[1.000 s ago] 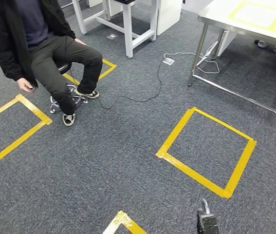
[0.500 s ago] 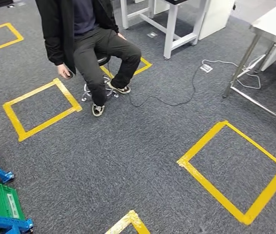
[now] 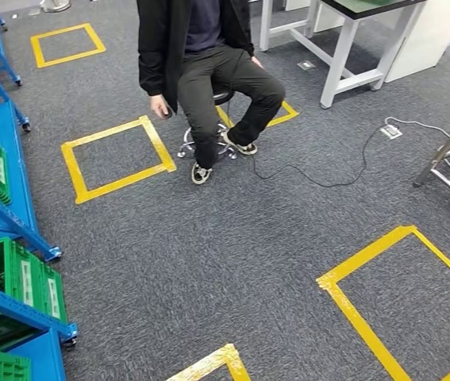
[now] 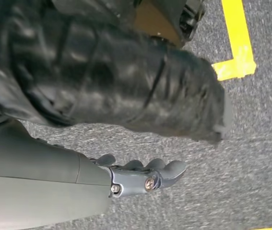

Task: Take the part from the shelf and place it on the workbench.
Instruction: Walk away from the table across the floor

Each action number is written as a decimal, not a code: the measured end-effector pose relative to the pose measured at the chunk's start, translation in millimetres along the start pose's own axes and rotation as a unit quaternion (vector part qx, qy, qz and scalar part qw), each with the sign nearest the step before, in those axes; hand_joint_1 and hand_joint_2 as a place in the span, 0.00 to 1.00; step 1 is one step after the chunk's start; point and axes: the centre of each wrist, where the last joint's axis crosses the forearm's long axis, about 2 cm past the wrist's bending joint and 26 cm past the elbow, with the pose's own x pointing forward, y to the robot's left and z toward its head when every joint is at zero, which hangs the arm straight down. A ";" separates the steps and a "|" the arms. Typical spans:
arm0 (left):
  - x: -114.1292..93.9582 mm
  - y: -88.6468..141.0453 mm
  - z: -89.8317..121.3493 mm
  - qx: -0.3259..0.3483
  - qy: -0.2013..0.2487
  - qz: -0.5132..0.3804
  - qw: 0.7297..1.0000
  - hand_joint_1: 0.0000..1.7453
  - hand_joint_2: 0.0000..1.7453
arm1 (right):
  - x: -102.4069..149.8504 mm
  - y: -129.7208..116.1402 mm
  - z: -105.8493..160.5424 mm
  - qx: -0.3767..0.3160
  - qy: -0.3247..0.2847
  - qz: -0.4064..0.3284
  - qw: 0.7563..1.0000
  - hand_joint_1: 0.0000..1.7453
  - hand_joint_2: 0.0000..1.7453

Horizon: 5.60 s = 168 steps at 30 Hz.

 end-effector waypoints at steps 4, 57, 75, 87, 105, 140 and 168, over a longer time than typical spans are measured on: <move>-2.1 0.1 1.7 0.000 0.003 -0.001 1.000 0.00 1.00 | 1.3 -1.2 -1.5 0.002 0.000 0.003 1.000 0.00 0.00; -3.3 -1.0 2.6 0.002 0.005 -0.001 1.000 0.00 1.00 | -5.9 -3.9 3.5 0.007 0.019 0.013 1.000 0.00 1.00; -0.2 -0.9 0.2 0.002 0.001 -0.001 1.000 0.00 1.00 | -4.0 -4.0 1.8 0.009 0.016 0.014 1.000 0.00 1.00; -1.9 0.6 1.9 0.003 0.004 -0.002 1.000 0.00 1.00 | -4.3 -4.5 1.9 0.009 0.016 0.014 1.000 0.00 1.00; -0.2 -0.7 0.3 0.001 0.003 -0.003 1.000 0.00 1.00 | -5.1 -4.6 2.6 0.014 0.019 0.019 1.000 0.00 1.00; -3.7 -0.1 3.2 0.004 0.007 -0.002 1.000 0.00 1.00 | -4.6 -4.6 2.2 0.017 0.016 0.024 0.999 0.00 1.00; -3.0 -1.9 2.2 0.005 0.006 0.003 1.000 0.00 1.00 | -4.6 -4.7 2.1 0.018 0.015 0.025 0.999 0.00 1.00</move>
